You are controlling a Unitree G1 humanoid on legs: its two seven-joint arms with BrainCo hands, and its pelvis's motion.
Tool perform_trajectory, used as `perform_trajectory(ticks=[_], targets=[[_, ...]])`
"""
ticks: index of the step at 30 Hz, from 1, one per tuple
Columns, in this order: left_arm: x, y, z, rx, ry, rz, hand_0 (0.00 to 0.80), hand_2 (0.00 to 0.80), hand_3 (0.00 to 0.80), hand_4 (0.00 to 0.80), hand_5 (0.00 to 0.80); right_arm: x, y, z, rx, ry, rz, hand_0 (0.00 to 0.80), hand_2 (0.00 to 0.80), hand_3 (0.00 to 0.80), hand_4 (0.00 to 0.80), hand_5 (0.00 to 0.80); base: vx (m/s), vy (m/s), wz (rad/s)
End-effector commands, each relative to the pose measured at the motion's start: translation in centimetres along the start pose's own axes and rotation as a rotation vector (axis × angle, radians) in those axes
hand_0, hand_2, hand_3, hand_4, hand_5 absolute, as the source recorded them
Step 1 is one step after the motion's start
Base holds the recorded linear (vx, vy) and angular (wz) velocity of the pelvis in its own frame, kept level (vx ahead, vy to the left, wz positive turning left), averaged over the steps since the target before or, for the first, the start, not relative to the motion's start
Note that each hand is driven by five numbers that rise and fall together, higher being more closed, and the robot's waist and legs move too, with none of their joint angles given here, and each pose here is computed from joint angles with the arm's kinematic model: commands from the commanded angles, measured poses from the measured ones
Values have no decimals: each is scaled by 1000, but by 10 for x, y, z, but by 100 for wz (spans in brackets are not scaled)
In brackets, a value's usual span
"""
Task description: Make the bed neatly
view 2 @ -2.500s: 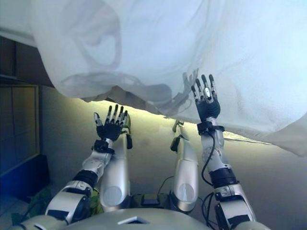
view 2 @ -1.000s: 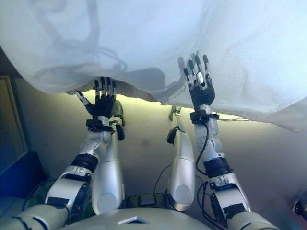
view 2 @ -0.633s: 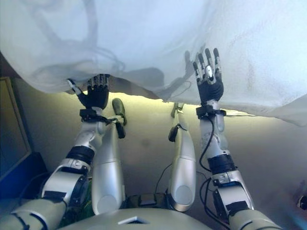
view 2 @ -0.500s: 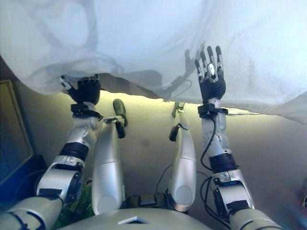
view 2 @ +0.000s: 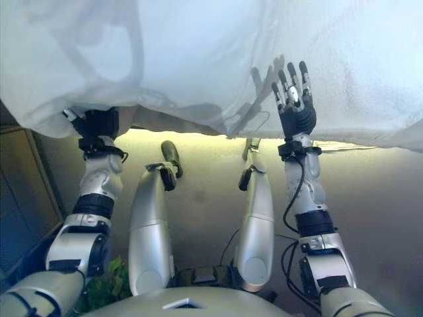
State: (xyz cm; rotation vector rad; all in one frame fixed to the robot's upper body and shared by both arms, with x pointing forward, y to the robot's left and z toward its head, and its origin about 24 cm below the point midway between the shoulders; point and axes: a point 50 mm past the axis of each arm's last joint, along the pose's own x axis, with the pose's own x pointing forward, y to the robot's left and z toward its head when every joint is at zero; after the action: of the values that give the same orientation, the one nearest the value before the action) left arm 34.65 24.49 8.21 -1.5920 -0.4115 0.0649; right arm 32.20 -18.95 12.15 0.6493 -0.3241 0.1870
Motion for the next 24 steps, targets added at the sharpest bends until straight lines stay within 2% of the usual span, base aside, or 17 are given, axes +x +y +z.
perform_trajectory(ticks=[1,11,24], targets=[[4,-15,37,-40,-186,-56,0,0,0,0,0,-10,-3,41,-103,-110,63,0,0,0,0,0,23,107,0],[-27,18,62,-42,-284,68,0,0,0,0,0,-20,-10,44,-152,-80,76,0,0,0,0,0,-7,80,9],[-23,5,103,10,-354,110,0,0,0,0,0,-15,-5,46,-151,-90,60,0,0,0,0,0,-30,3,15]])
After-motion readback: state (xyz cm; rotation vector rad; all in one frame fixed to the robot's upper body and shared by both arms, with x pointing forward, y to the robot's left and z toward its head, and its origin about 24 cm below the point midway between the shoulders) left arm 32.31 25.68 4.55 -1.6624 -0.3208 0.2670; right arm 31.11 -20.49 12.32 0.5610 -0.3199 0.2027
